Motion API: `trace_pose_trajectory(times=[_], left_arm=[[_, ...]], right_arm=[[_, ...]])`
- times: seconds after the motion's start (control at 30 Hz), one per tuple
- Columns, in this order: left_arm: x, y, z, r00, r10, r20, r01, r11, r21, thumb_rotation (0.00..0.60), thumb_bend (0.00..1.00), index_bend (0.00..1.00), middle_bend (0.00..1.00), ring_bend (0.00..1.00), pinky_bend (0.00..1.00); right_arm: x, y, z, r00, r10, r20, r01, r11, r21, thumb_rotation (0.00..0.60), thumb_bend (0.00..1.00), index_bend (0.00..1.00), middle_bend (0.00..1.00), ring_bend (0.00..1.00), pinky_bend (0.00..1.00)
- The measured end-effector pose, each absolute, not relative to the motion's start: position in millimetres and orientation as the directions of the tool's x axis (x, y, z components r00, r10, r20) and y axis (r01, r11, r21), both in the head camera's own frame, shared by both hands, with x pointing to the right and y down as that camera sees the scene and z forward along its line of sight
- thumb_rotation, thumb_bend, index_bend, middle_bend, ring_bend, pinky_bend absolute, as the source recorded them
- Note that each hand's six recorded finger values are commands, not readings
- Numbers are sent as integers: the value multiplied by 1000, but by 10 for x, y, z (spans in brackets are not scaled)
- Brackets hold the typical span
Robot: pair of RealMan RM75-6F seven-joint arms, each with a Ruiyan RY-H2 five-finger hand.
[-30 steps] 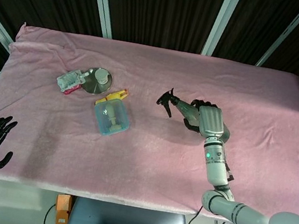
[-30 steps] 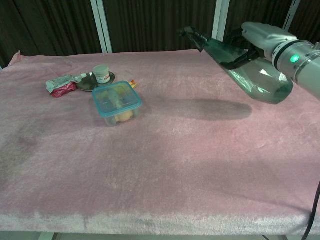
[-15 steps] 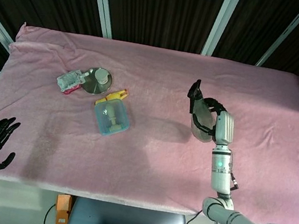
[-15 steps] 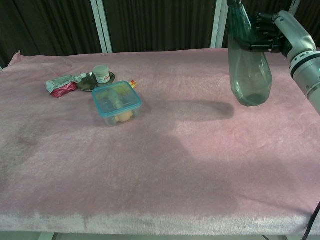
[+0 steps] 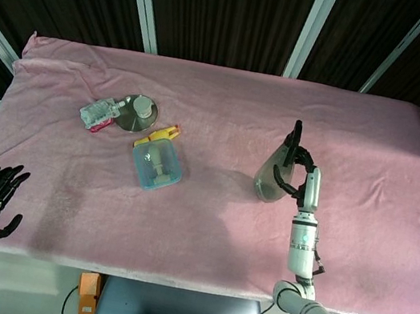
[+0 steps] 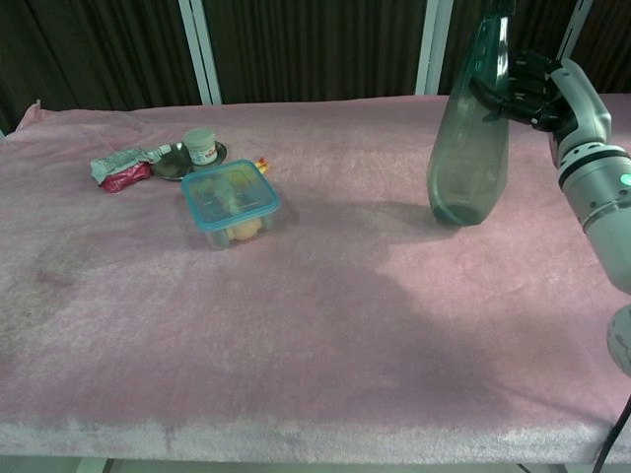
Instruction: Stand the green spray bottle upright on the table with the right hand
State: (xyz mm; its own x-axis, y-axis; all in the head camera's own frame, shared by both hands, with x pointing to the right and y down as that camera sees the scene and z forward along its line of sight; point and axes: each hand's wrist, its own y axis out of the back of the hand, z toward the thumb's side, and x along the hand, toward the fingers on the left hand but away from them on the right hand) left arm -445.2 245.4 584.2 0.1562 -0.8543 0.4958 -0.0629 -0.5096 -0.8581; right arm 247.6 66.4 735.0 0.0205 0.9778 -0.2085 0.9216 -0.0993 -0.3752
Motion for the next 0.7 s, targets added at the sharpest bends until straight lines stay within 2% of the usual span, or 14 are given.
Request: trace_pose_trajectory(times=[0.1,0.33,0.53,0.7], left_arm=[[-4438,2463,5851,161,-851,499,-60,-513,-856,600,393,0,0,0,16],[-4430,2467,5868,162,-848,504,-54,-517,-854,600,393,0,0,0,18],[-4420,2468,5873,165,-847,505,-53,-519,-853,600,392,0,0,0,17],[-4417,2467,5876,166,-847,506,-53,-520,-853,600,393,0,0,0,18]], right_arm=[[2449,679,7416,14,972,-235,931,-98,-351,600,413,783,553,421,550],[2413,691,7449,39,970,-241,918,-130,-374,600,412,740,536,399,529],[2421,717,7458,57,968,-244,906,-153,-395,600,413,634,482,360,495],[2433,771,7475,85,964,-252,890,-188,-416,600,413,500,427,304,453]])
